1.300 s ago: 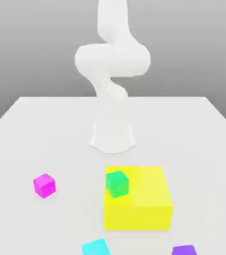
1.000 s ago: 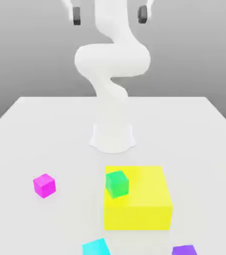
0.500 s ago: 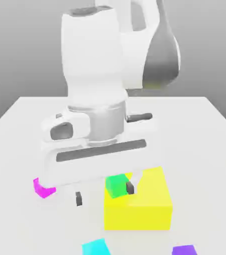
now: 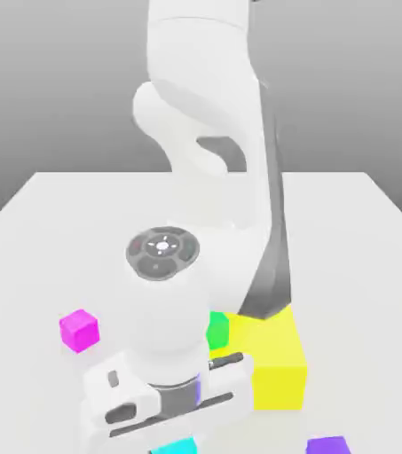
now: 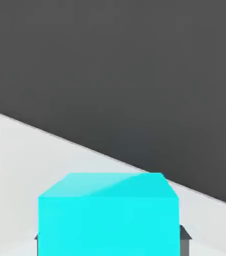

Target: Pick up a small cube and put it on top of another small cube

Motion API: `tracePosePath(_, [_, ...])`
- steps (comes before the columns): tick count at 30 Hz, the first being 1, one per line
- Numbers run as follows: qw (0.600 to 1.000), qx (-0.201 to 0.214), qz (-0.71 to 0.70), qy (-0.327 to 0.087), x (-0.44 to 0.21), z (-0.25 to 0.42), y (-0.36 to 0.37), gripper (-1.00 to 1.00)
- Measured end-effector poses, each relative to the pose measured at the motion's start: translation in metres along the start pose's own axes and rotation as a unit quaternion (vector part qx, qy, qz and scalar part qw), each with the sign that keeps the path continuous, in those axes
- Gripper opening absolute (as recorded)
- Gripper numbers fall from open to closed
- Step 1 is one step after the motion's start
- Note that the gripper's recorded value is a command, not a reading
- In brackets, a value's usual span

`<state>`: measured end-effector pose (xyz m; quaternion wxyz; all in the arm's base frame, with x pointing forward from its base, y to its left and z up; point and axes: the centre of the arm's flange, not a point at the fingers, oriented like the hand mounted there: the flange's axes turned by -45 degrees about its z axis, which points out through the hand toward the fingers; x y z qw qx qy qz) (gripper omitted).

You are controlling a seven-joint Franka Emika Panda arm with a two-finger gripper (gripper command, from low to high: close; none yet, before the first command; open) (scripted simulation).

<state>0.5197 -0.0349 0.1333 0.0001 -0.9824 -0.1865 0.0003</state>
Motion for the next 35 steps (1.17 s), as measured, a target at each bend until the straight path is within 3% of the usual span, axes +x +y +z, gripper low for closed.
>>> tracePosePath(6, [1.000,0.001,-0.009,0.000,-0.002,-0.063,-0.002,-1.00])
tracePosePath(21, [0.952,0.006,-0.306,0.001,-0.081,-0.175,-0.070,-1.00])
tracePosePath(26, [0.915,0.002,-0.404,0.000,-0.115,-0.193,-0.093,-1.00])
tracePosePath(31, [0.906,0.002,-0.422,0.000,-0.120,-0.147,-0.097,-1.00])
tracePosePath(32, [0.906,0.001,-0.423,0.000,-0.120,-0.137,-0.097,1.00])
tracePosePath(35, [0.906,0.001,-0.423,0.000,-0.120,-0.137,-0.097,1.00])
